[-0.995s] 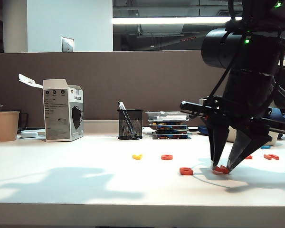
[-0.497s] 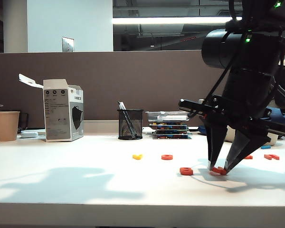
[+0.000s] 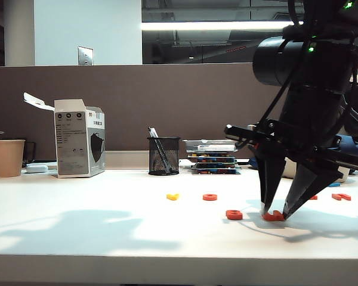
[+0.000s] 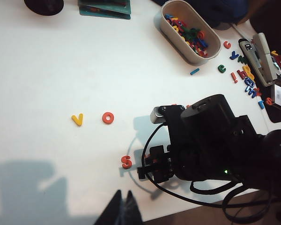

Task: Select the appropriate letters from the row of letter magnets placed on the table to arrange into the word "sun".

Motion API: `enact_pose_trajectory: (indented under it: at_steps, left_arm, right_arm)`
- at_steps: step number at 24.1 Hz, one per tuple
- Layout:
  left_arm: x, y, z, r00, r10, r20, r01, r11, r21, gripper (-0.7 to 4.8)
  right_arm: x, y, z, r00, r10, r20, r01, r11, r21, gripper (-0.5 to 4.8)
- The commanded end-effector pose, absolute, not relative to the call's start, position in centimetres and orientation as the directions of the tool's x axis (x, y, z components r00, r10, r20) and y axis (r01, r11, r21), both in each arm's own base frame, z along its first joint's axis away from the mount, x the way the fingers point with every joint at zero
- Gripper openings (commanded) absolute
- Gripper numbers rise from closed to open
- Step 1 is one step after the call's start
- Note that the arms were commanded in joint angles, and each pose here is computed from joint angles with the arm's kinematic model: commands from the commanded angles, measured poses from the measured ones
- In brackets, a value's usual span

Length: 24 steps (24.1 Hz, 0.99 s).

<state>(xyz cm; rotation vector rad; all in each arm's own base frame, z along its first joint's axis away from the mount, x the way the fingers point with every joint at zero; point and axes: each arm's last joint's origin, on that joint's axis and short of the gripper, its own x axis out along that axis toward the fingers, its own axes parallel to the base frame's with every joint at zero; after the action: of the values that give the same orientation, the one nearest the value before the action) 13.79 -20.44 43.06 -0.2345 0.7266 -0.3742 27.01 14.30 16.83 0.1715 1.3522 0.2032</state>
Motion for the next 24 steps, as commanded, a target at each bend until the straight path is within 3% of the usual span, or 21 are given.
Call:
enact_pose_trajectory:
  at_steps: [1,6,9,24]
  left_arm:
    - [13.7,-20.3,43.2,0.689,-0.413,-0.596,0.253,0.907,-0.336,-0.04]
    - [13.7,-20.3,43.2,0.689,-0.413,-0.596,0.253,0.907,-0.336,-0.04]
    - [13.7,-20.3,43.2,0.689,-0.413,-0.596,0.253,0.907,-0.336,-0.05]
    - [13.7,-20.3,43.2,0.689,-0.413,-0.596,0.253,0.907,-0.336,-0.05]
  right_arm:
    - [26.5,14.0,16.0,0.15,0.197,-0.969,-0.031,0.98,0.195,1.62]
    - [26.5,14.0,16.0,0.151,0.198,-0.968,-0.032,0.98,0.196,1.69]
    - [26.6,14.1,16.1,0.16,0.207,-0.965,-0.035,0.978,0.204,2.55]
    - [28.5,15.1,19.3,0.234,0.271,-0.934,-0.086,0.962,0.257,2.66]
